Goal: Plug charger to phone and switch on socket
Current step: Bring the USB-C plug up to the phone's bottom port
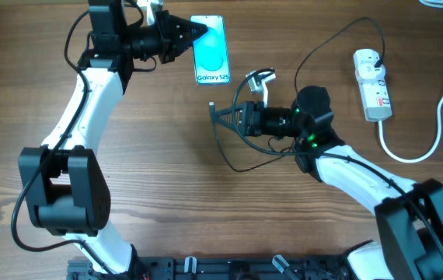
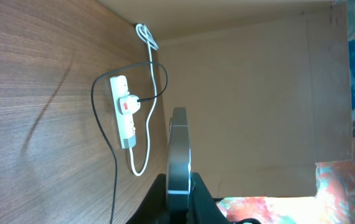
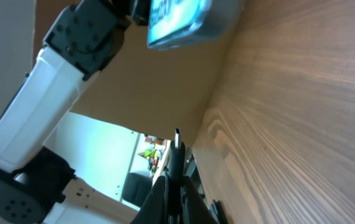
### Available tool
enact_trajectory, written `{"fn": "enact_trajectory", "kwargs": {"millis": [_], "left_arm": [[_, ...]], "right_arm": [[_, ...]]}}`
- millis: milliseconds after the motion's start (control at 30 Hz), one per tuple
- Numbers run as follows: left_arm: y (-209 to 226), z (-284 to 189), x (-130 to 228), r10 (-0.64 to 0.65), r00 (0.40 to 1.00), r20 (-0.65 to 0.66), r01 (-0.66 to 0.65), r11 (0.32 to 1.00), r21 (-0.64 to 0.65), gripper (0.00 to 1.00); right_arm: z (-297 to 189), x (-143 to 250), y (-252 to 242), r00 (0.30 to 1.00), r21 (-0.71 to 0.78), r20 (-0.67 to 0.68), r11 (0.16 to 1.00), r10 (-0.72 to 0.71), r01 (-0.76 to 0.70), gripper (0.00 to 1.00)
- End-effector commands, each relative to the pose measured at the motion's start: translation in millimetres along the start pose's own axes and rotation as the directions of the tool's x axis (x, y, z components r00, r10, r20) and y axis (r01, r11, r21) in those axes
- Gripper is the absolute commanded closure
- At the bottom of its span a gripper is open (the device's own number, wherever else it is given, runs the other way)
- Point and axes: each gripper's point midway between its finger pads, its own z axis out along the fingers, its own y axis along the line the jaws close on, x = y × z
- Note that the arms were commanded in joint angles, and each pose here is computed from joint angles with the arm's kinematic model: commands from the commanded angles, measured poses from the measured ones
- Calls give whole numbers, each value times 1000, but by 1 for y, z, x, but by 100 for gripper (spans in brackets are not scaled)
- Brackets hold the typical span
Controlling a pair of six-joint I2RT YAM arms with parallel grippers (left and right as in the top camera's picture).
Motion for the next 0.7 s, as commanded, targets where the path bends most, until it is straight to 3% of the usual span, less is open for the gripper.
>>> {"fn": "enact_trajectory", "kwargs": {"millis": [0,667], "left_arm": [[-10,-3,-1,5,1000,-1,-5,1000,16,96],[-11,-3,0,6,1000,-7,-6,1000,20,96]], "right_arm": [[3,-7,0,1000,-30,23,999,16,-15,96],[-10,-27,2,995,-38,95,999,0,3,96]]}}
